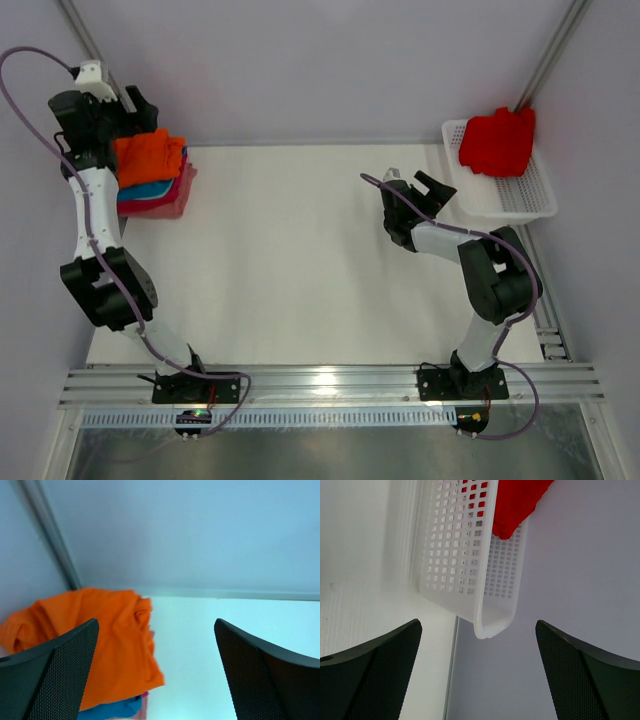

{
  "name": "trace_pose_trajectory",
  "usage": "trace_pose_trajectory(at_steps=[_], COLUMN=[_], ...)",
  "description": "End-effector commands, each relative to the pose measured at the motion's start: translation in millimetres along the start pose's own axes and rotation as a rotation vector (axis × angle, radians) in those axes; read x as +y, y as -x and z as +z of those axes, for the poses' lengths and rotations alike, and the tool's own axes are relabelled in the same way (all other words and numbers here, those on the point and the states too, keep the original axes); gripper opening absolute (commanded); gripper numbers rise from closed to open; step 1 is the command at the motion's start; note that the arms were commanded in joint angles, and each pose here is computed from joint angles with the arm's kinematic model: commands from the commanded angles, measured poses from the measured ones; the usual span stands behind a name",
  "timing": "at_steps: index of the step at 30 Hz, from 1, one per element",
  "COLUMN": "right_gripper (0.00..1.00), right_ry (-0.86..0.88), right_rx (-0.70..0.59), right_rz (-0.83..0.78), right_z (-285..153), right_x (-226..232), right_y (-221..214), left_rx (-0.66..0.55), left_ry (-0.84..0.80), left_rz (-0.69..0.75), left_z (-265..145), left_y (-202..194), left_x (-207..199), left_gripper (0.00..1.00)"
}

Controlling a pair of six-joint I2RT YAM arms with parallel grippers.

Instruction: Fold and stack the t-shirts

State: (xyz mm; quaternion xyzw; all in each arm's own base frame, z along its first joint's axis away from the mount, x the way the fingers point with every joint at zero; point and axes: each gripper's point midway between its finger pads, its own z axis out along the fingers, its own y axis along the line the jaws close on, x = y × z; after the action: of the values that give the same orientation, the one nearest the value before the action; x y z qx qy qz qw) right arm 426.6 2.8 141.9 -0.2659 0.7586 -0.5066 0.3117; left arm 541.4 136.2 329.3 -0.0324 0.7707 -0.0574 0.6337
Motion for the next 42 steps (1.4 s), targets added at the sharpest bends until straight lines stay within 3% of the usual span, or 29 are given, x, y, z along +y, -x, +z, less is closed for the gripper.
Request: trace_pose_trajectory(at_steps=[1, 7, 20, 24, 35, 42], right_gripper=[1.00, 0.99, 0.99, 0.99, 0.99, 0.99], right_ry=[-0.012, -0.013, -0.009, 0.002, 0.016, 0.031], right_rx=[-0.026, -0.020, 0.008, 0.021, 0.054, 0.067], right_rz=[0.089, 0.078, 0.086, 0.073, 0.043, 0.035], right_z=[-6, -7, -3, 0, 12, 15], right_x=[-13, -16, -31, -32, -21, -15], right_y=[4, 2, -12, -18, -22, -20], left_rx=[-0.057, -0.026, 0.029, 0.023, -0.075, -0.113], left_ry=[-0.143, -0.181, -0.139, -0.129, -0.165, -0.142], left_rz=[-0.009, -0.080, -0.055, -0.090, -0.116, -0.129], left_z=[-18, 14, 96, 102, 78, 87], left_y=[26, -1, -110, -118, -71, -78], left_x=[-45, -40, 15, 33, 49, 65], left_gripper=[0.99, 0.99, 0.99, 0.99, 0.99, 0.99])
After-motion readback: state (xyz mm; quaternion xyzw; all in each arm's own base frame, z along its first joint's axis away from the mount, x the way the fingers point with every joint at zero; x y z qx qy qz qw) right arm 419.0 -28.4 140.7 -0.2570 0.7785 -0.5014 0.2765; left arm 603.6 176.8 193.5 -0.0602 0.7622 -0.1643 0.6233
